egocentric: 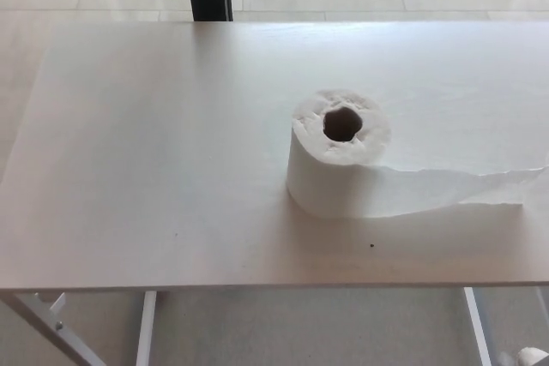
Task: A toilet paper roll is kept in the middle of the desk infront of the robot. The robot places its left hand on the top of the toilet paper roll to hold it still and uses its right hand to tear off a piece of toilet paper from it and hands the paper to a person
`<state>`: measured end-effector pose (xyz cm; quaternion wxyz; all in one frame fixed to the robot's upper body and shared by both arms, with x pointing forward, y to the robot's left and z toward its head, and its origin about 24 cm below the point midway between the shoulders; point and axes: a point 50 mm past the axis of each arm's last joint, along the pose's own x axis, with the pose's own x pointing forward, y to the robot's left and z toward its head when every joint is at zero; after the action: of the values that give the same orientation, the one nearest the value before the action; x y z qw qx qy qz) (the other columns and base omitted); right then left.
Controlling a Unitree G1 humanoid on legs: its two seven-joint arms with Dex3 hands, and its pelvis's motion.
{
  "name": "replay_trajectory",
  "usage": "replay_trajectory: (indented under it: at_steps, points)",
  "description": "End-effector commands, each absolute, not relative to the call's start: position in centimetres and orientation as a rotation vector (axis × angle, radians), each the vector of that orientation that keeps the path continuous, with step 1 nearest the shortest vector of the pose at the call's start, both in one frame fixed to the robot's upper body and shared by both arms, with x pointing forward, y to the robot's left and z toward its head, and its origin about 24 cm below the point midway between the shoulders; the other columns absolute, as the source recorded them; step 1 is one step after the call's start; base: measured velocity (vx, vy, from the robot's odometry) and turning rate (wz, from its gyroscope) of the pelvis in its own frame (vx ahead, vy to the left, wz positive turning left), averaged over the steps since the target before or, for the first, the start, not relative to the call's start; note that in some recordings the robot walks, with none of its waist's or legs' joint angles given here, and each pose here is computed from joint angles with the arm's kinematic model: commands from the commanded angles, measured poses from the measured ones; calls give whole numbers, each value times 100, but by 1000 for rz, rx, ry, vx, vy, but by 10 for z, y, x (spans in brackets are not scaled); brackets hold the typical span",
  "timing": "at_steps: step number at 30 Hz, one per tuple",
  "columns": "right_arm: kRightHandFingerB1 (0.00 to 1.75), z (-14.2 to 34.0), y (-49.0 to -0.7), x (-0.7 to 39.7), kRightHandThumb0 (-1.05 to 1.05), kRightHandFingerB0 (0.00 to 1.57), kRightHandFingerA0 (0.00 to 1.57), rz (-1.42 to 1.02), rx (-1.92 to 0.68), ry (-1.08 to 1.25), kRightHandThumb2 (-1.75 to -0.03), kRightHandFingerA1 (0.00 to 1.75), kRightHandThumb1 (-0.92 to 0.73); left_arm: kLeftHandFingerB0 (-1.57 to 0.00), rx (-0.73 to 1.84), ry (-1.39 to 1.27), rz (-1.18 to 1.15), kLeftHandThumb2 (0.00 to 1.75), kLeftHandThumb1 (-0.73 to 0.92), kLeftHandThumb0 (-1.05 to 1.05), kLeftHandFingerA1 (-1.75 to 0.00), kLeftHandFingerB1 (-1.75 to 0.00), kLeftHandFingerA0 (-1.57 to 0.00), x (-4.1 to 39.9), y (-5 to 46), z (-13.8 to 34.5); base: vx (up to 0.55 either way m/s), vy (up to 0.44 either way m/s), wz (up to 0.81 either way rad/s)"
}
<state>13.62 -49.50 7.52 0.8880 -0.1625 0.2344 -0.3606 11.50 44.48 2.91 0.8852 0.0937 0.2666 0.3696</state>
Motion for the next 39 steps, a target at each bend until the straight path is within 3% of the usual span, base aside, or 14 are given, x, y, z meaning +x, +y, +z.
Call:
replay_trajectory:
  at_steps: [1, 2, 6, 7, 9, 10, 11, 12, 14, 15, 22, 24, 27, 39]
  points:
    - [54, 141, -476, 193, -82, 14, 33, -690, -360, 7, -97, 79, -54, -71, 274, 253, 703, 103, 53, -70, -74, -66, -69, 191, 415, 124, 0, 0, 0]
    - [59, 145, -468, 202, -88, 15, 35, -658, -369, -32, -98, 85, -56, -74, 264, 199, 654, 61, 71, -78, -68, -55, -70, 202, 402, 138, 0, 0, 0]
    - [83, 155, -438, 228, -105, 19, 52, -544, -441, -131, -63, 121, -80, -62, 388, 62, 536, 62, 76, -58, -57, -46, -63, 236, 358, 181, 0, 0, 0]
    - [63, 156, -427, 236, -72, 1, 61, -495, -475, -147, -99, 97, -23, -59, 439, 15, 510, 63, 77, -50, -53, -49, -61, 246, 341, 196, 0, 0, 0]
    - [65, 159, -415, 243, -79, 1, 58, -461, -497, -172, -100, 99, -24, -59, 475, -41, 474, 63, 79, -41, -54, -51, -57, 256, 325, 209, 0, 0, 0]
    - [90, 164, -400, 253, -105, 10, 26, -408, -505, -203, -66, 134, -78, -47, 531, -92, 413, 65, 83, -34, -56, -50, -49, 268, 307, 219, 0, 0, 0]
    - [87, 169, -383, 260, -105, 4, 17, -346, -528, -209, -65, 134, -78, -45, 574, -146, 356, 65, 82, -34, -58, -50, -51, 279, 288, 227, 0, 0, 0]
    - [70, 170, -377, 263, -101, 11, 29, -332, -528, -202, -97, 96, -56, -43, 594, -164, 332, 64, 82, -38, -60, -50, -50, 282, 281, 228, 0, 0, 0]
    - [57, 170, -345, 273, -84, 5, 27, -205, -602, -217, -99, 82, -53, -47, 690, -234, 229, 63, 77, -52, -67, -51, -59, 296, 245, 233, 0, 0, 0]
    - [60, 169, -333, 277, -79, 14, 24, -142, -630, -201, -60, 98, -69, -47, 734, -258, 184, 63, 78, -51, -66, -51, -58, 300, 231, 238, 0, 0, 0]
    - [43, 161, -289, 282, -64, 31, 28, 61, -723, -151, -59, 67, -60, -45, 923, -358, 75, 63, 74, -52, -71, -49, -68, 314, 175, 251, 0, 0, 0]
    - [38, 162, -280, 284, -63, 29, 30, 105, -783, -156, -59, 63, -62, -54, 959, -414, 71, 62, 75, -47, -104, -50, -90, 319, 163, 251, 0, 0, 0]
    - [48, 164, -268, 287, -59, 26, 30, 141, -793, -173, -82, 62, -46, -56, 1010, -455, 54, 63, 77, -49, -79, -49, -69, 326, 146, 252, 0, 0, 0]
    - [37, 150, -242, 286, -43, 44, 39, 254, -825, -134, -58, 57, -62, -56, 1364, -601, -145, 62, 74, -55, -64, -51, -66, 328, 89, 236, 0, 0, 0]
